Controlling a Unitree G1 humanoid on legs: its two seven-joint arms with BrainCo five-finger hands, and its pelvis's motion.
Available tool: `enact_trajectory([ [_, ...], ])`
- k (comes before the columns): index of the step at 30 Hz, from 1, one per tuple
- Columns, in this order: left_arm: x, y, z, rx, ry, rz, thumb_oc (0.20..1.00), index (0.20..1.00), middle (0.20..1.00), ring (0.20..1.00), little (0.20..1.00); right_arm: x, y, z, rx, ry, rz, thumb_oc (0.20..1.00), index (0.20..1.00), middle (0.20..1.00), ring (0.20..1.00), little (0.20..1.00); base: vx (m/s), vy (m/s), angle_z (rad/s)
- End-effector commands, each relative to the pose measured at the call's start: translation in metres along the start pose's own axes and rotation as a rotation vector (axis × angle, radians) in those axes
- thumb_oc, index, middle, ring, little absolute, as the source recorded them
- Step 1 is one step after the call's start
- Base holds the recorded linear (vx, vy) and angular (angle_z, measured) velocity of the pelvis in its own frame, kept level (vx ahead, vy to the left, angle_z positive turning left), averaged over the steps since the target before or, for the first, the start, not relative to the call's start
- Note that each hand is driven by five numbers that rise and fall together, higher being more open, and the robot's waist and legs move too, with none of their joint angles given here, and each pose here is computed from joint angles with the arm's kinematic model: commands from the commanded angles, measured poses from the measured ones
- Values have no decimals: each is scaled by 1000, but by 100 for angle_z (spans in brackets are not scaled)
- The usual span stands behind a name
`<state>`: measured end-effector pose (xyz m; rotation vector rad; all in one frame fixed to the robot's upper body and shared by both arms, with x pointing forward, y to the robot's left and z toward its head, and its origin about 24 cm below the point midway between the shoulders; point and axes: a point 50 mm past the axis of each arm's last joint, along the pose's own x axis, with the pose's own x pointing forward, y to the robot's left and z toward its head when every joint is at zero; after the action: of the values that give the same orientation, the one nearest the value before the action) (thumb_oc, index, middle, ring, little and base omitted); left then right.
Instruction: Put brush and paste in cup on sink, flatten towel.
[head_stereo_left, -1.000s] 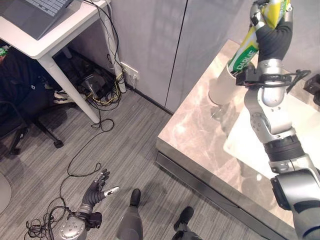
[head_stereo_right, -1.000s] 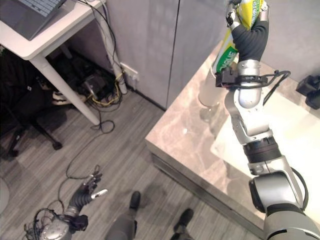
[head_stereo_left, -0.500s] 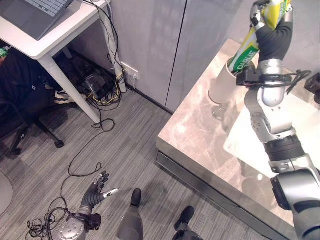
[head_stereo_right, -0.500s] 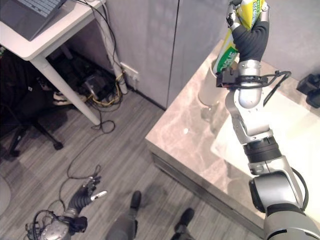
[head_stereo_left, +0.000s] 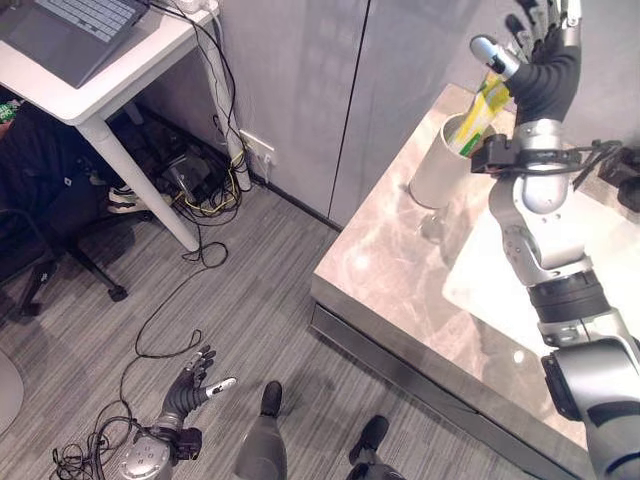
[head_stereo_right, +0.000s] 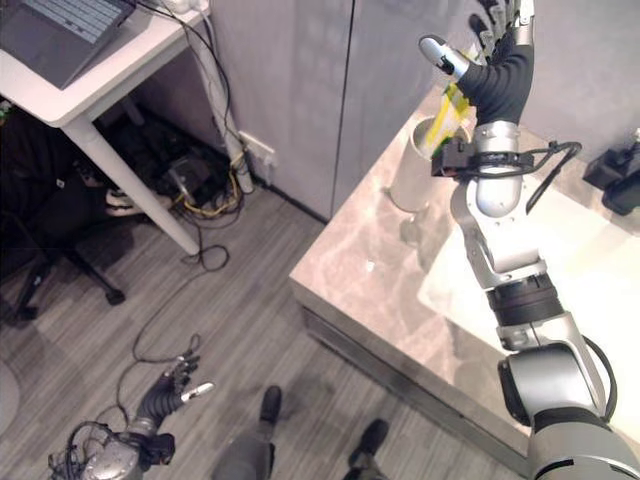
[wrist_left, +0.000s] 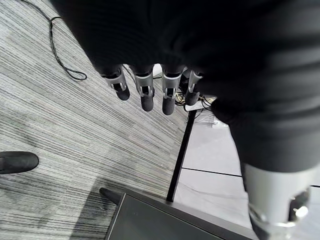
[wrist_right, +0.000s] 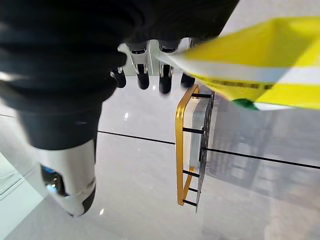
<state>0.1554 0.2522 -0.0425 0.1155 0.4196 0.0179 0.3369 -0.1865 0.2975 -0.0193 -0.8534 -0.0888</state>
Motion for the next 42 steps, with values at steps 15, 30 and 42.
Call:
enact_trajectory([
  [15, 17, 2, 12, 72, -35, 12, 1000, 1000, 1000, 1000, 1000, 10, -18, 49, -225, -258, -78, 1000, 1000, 1000, 1000, 1000, -13, -6, -2],
  [30, -33, 42, 23, 312, -142, 213, 1000, 1000, 1000, 1000, 1000, -91, -170, 149, -981, -531, -470, 1000, 1000, 1000, 1000, 1000, -27, -1, -18],
  [42, -32, 77, 88, 117, -458, 518, 1000, 1000, 1000, 1000, 1000, -317, -328, 84, -1281, 641, -1248, 1000, 1000, 1000, 1000, 1000, -16, -48, -16],
])
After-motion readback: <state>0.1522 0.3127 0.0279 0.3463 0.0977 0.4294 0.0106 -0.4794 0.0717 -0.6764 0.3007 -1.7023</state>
